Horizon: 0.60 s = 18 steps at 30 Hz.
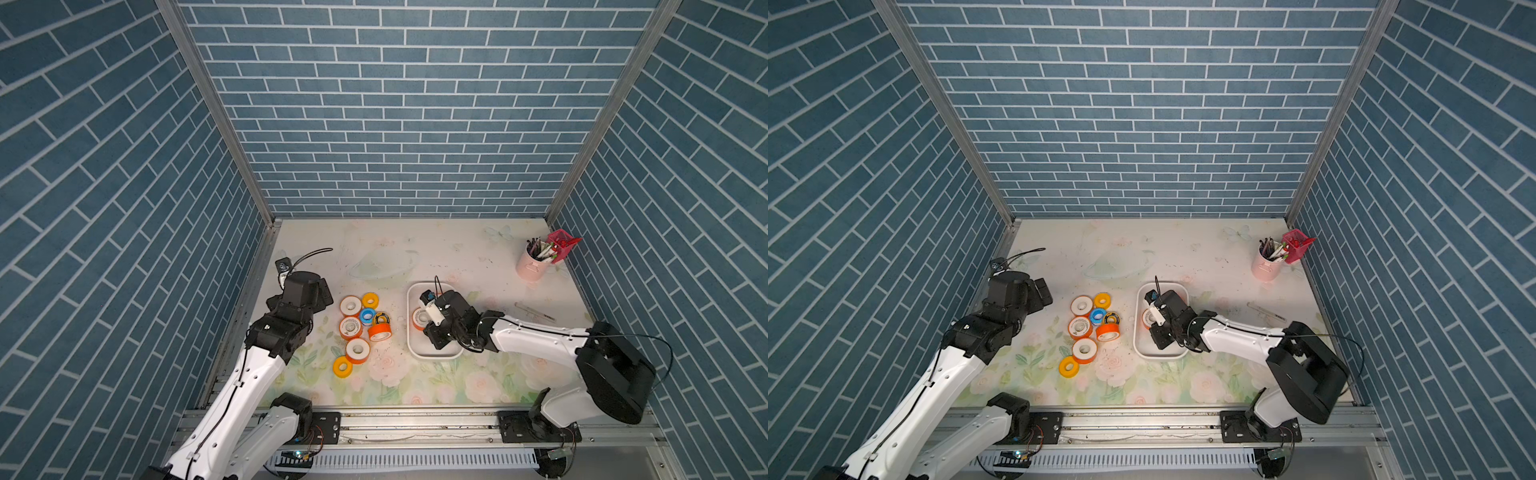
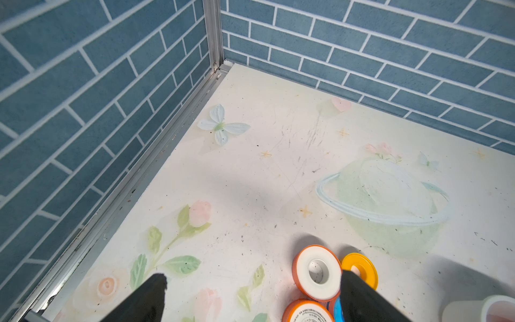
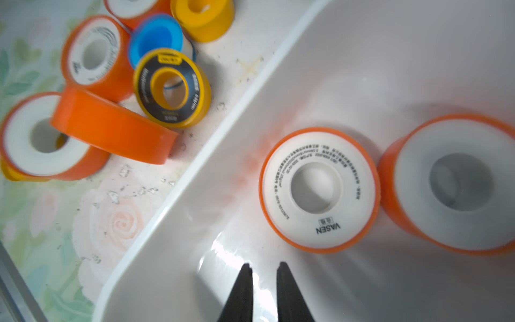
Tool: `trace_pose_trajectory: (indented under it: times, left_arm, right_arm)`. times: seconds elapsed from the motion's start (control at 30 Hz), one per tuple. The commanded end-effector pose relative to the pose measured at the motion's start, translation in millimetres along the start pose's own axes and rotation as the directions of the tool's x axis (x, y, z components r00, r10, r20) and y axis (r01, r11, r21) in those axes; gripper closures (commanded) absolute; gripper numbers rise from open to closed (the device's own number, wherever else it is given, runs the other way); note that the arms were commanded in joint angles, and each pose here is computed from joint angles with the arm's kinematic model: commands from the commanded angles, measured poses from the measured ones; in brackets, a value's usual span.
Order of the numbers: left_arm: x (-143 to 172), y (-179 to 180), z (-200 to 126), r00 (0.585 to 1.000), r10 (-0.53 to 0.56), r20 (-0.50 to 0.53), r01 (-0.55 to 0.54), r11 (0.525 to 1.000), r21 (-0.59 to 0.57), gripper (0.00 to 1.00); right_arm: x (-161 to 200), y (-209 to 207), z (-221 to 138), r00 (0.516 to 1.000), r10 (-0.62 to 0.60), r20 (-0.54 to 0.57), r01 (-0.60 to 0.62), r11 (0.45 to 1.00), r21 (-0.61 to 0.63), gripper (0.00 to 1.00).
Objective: Put the sealing tape into the storage box
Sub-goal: Place the sealing tape in the storage box, then pick up the sealing tape at the center of the board.
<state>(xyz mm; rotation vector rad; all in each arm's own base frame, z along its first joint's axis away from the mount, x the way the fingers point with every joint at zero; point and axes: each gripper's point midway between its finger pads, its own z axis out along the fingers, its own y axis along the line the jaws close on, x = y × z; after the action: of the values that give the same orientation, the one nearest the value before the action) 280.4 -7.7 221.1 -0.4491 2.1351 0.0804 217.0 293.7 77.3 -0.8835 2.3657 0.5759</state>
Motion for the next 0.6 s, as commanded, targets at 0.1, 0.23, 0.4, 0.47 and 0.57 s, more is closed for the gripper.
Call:
trace_pose_trajectory:
  times: [0.1, 0.23, 0.4, 0.47, 0.57]
  left_arm:
    - [7, -54, -10, 0.998, 0.042, -0.045, -0.026, 0.951, 0.308, 0.0]
    - [19, -95, -22, 0.992, 0.078, -0.096, -0.027, 0.894, 0.447, 0.0]
    - [64, -152, -40, 0.931, 0.351, -0.101, -0.265, 0.839, 0.475, 0.0]
    - [87, -164, -37, 0.894, 0.43, -0.124, -0.321, 0.81, 0.491, 0.0]
    - [120, -176, -27, 0.836, 0.519, -0.179, -0.358, 0.763, 0.538, 0.0]
  right_arm:
    - [-32, -30, -44, 0.964, -0.017, 0.264, -0.027, 0.986, 0.162, 0.81]
    - [-30, -68, -75, 0.914, 0.009, 0.404, -0.148, 0.938, 0.313, 0.71]
    - [-13, -94, -99, 0.856, 0.04, 0.515, -0.26, 0.895, 0.363, 0.56]
    - [-7, -100, -104, 0.841, 0.052, 0.539, -0.29, 0.884, 0.366, 0.53]
    - [0, -110, -110, 0.825, 0.06, 0.561, -0.327, 0.861, 0.39, 0.51]
